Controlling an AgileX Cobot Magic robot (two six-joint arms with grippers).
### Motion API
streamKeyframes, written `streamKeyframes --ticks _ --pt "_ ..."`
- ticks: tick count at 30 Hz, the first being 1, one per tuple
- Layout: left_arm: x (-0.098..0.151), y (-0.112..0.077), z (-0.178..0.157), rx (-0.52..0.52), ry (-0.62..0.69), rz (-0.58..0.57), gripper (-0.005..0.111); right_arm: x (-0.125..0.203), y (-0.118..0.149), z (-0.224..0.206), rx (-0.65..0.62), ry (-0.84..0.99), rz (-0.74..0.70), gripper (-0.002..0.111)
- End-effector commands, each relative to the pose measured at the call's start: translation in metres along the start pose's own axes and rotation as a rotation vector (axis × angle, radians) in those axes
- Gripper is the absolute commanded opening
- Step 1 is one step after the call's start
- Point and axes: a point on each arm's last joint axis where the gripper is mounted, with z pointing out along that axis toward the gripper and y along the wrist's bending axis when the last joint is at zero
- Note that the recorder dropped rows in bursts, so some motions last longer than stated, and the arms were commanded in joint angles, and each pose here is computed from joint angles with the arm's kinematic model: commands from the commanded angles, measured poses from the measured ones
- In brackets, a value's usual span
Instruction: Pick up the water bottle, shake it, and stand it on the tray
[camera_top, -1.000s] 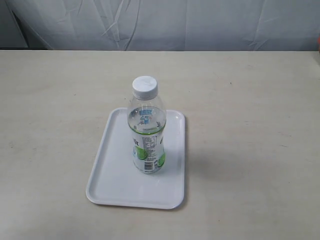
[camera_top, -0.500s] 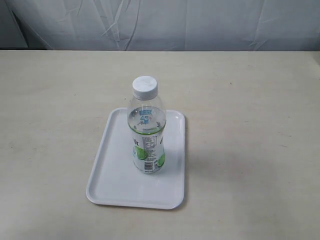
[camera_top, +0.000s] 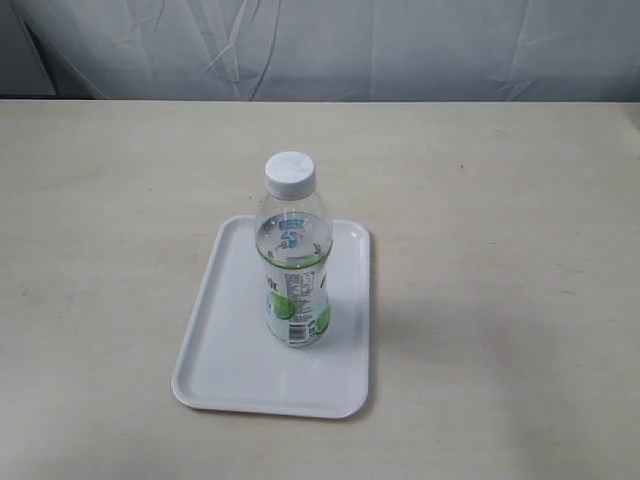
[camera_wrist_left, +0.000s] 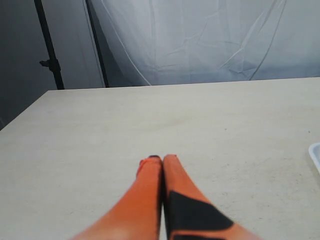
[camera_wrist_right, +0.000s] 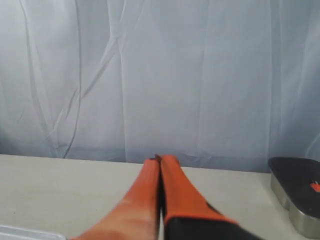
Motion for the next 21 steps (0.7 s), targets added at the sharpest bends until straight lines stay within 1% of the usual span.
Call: streamKeyframes --ticks 1,4,9,11,21 --pt "0.000 0.000 0.000 -0.002 -0.007 -0.007 0.000 0.027 0.004 -0.008 0.038 -0.020 0.064 0.000" --pt "0.000 0.000 0.000 -0.002 -0.007 -0.007 0.000 0.041 0.003 -0.004 0.074 0.001 0.098 0.000" --pt "0.000 0.000 0.000 -0.002 -0.007 -0.007 0.000 0.051 -0.001 -0.001 0.123 0.040 0.032 0.000" --pt "0.000 0.000 0.000 -0.002 -0.007 -0.007 0.000 0.057 -0.001 0.002 0.125 0.063 0.028 0.000" --pt "0.000 0.000 0.000 -0.002 -0.007 -0.007 0.000 0.123 -0.003 0.017 0.120 0.256 0.068 0.000"
